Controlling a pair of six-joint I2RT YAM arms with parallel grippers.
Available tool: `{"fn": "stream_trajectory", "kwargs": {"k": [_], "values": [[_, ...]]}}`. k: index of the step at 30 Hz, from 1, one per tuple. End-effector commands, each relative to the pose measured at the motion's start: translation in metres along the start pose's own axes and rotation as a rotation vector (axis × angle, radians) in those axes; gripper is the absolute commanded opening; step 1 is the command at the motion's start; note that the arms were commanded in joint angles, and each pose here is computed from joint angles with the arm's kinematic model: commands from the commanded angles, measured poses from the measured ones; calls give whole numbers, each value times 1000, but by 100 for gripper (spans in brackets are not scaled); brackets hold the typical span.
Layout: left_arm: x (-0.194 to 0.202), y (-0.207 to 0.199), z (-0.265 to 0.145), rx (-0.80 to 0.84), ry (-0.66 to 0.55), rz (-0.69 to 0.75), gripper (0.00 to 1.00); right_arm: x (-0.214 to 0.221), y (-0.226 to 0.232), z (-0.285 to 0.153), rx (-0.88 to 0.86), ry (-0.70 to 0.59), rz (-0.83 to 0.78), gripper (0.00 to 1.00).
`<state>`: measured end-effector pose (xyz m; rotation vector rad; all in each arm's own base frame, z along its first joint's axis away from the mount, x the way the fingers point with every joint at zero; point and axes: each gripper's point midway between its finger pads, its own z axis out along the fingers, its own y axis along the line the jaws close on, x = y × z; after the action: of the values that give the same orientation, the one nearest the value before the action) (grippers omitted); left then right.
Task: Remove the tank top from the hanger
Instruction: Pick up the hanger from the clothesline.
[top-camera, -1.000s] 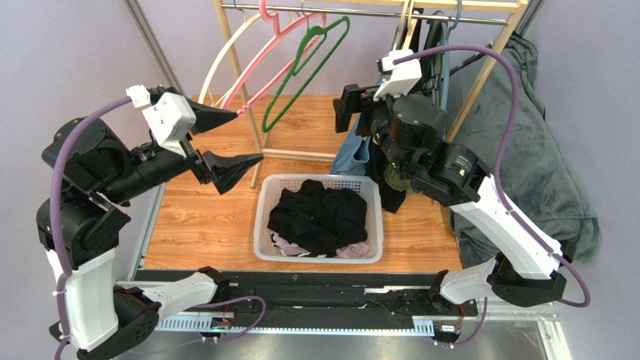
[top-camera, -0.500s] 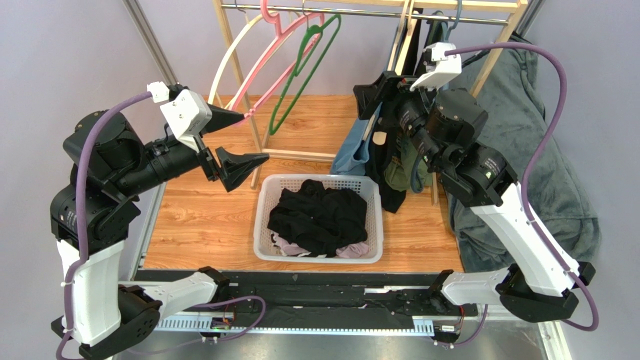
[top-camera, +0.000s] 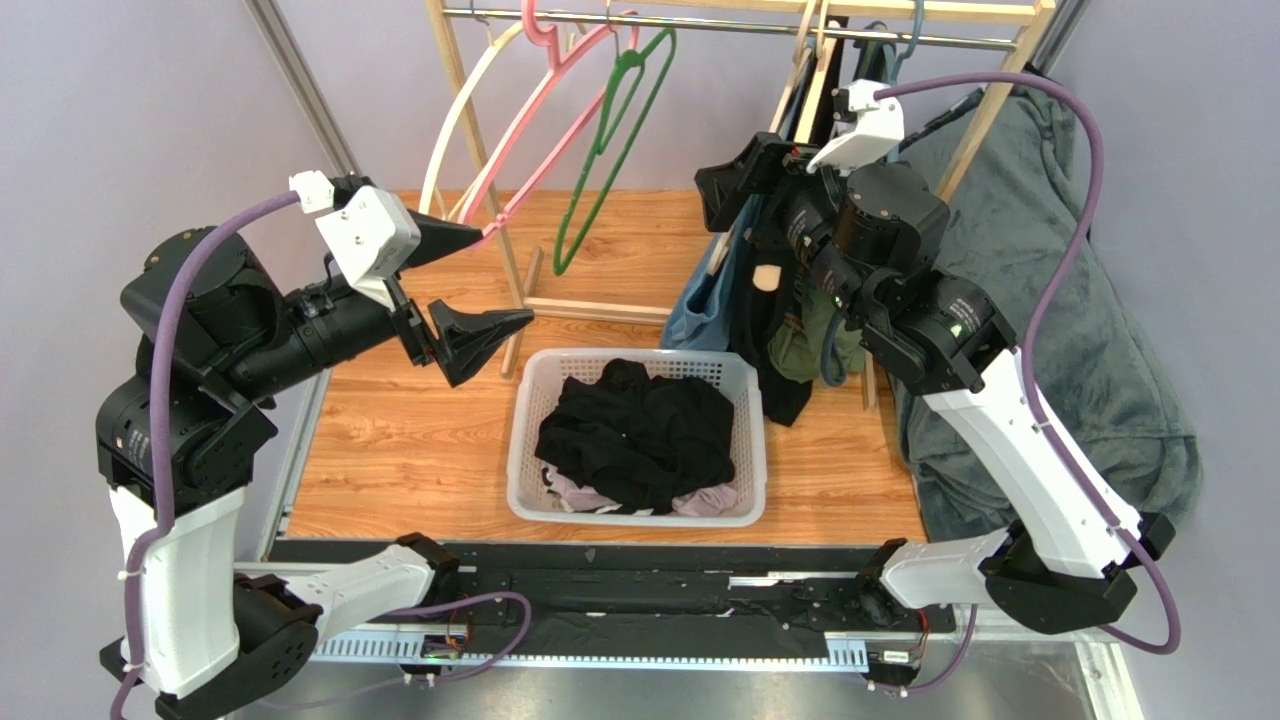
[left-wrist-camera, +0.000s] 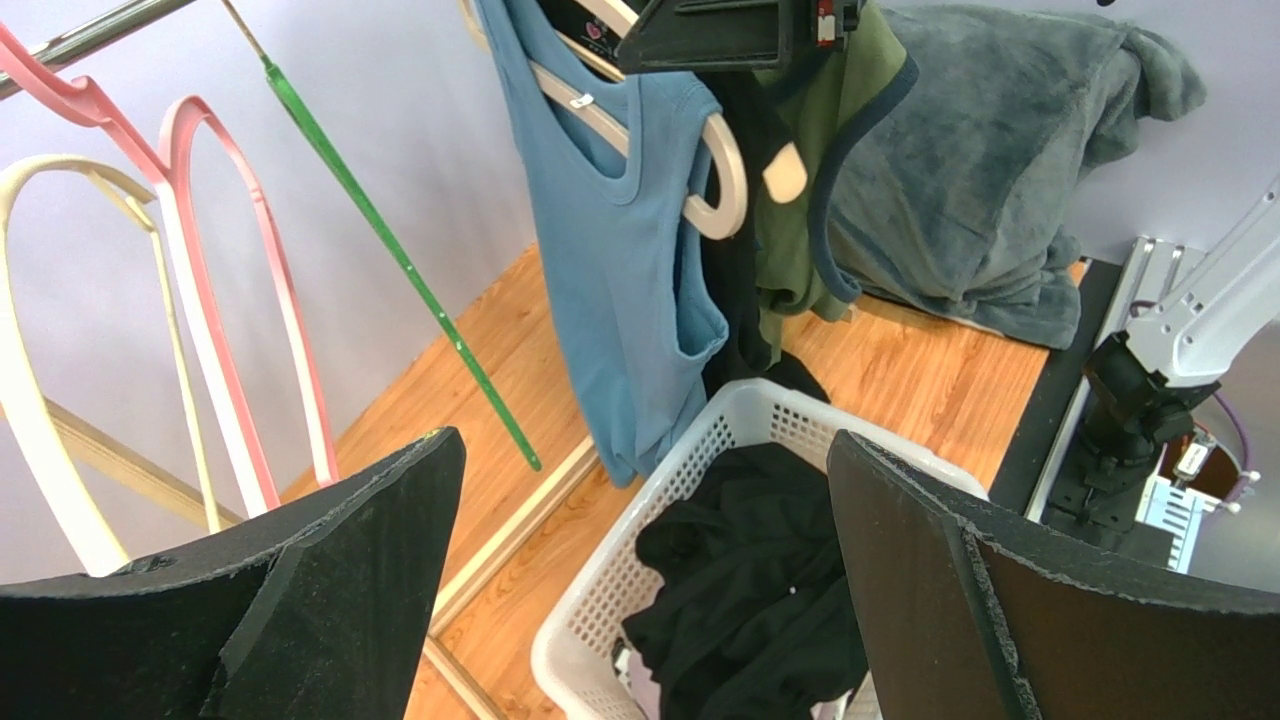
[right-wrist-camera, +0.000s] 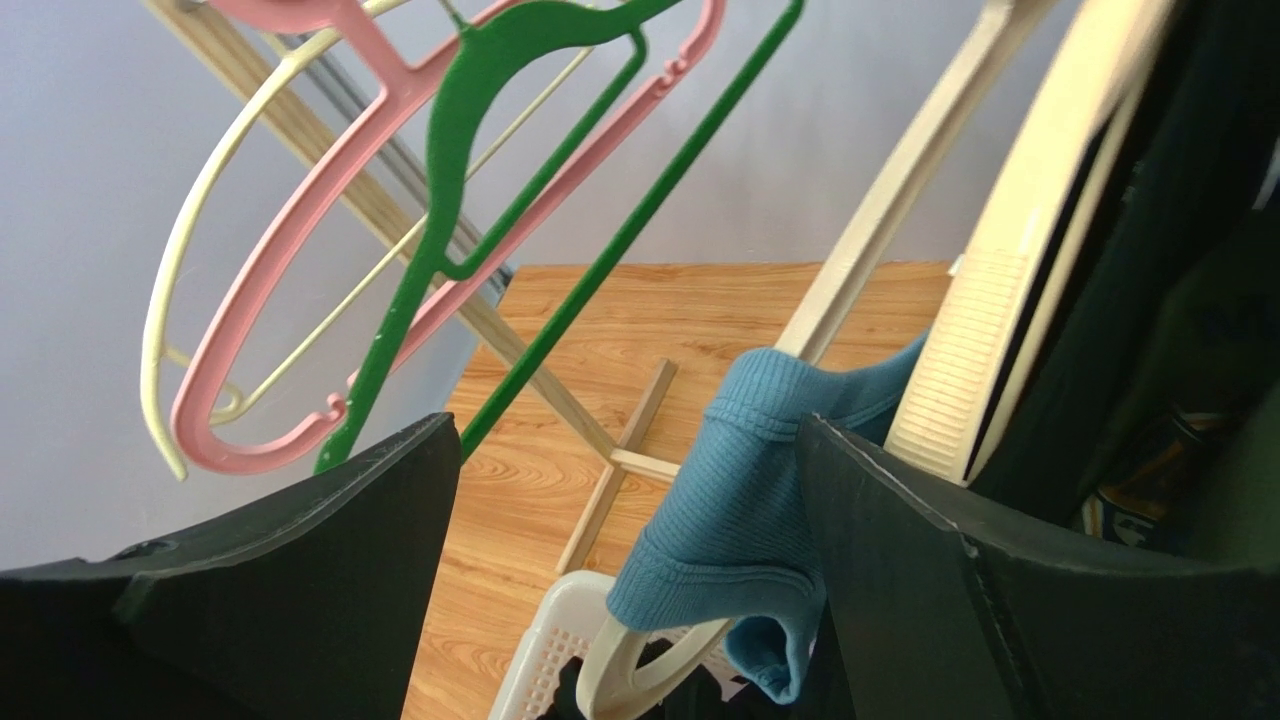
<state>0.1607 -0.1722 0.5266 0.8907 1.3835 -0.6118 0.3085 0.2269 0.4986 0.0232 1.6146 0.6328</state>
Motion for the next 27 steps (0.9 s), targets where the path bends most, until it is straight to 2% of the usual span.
{"fn": "stream_trajectory", "kwargs": {"k": [1, 12, 18, 23, 27], "values": [[-4, 0, -2, -1, -14, 20, 99, -22, -23, -14, 129, -66, 46, 89], [-10, -2, -4, 9, -27, 13, 99, -26, -83, -41, 350, -106, -2, 91], [-11, -3, -5, 10, -31, 12, 99, -35, -107, -49, 404, -123, -40, 92], [-10, -4, -7, 10, -31, 10, 99, -32, -115, -40, 388, -97, -49, 93], [-10, -4, -7, 13, -32, 10, 99, -19, -88, -24, 215, -46, -50, 92]]}}
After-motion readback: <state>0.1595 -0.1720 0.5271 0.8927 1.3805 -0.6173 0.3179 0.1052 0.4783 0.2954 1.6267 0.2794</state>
